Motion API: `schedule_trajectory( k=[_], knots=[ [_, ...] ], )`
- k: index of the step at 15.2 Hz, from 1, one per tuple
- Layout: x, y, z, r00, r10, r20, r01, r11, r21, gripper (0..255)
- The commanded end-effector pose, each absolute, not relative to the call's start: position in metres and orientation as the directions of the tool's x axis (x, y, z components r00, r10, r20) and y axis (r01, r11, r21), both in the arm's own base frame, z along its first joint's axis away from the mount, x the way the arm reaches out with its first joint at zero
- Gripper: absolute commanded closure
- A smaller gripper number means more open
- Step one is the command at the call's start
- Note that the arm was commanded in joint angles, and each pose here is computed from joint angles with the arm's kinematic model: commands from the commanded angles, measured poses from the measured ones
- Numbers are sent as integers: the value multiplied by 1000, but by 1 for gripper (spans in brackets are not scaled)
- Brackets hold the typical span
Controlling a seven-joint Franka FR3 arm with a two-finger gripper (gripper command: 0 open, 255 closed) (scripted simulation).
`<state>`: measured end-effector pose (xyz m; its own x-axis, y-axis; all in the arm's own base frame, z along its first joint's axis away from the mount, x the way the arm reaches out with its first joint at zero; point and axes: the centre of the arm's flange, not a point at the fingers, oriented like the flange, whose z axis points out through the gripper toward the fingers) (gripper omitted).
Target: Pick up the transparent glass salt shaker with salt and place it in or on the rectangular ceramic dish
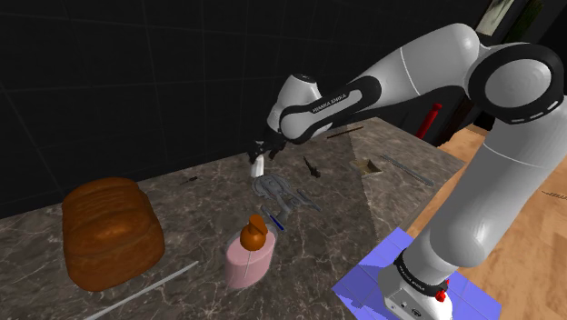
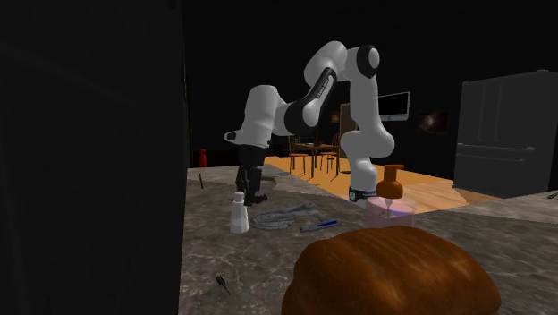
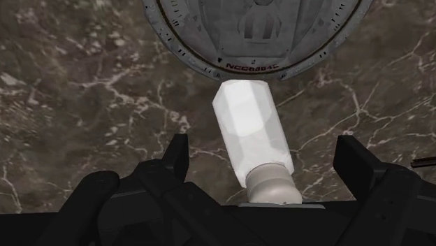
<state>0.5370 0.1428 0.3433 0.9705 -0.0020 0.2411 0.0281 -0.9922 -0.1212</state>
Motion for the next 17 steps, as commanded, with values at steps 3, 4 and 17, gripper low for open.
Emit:
schedule_trajectory(
  k=[3, 4, 17],
  knots=[
    [538, 143, 334, 970, -2, 242, 28, -992, -121, 0],
    [538, 143, 334, 970, -2, 242, 28, -992, -121, 0],
    [538, 144, 334, 970, -2, 242, 28, -992, -121, 255]
  ],
)
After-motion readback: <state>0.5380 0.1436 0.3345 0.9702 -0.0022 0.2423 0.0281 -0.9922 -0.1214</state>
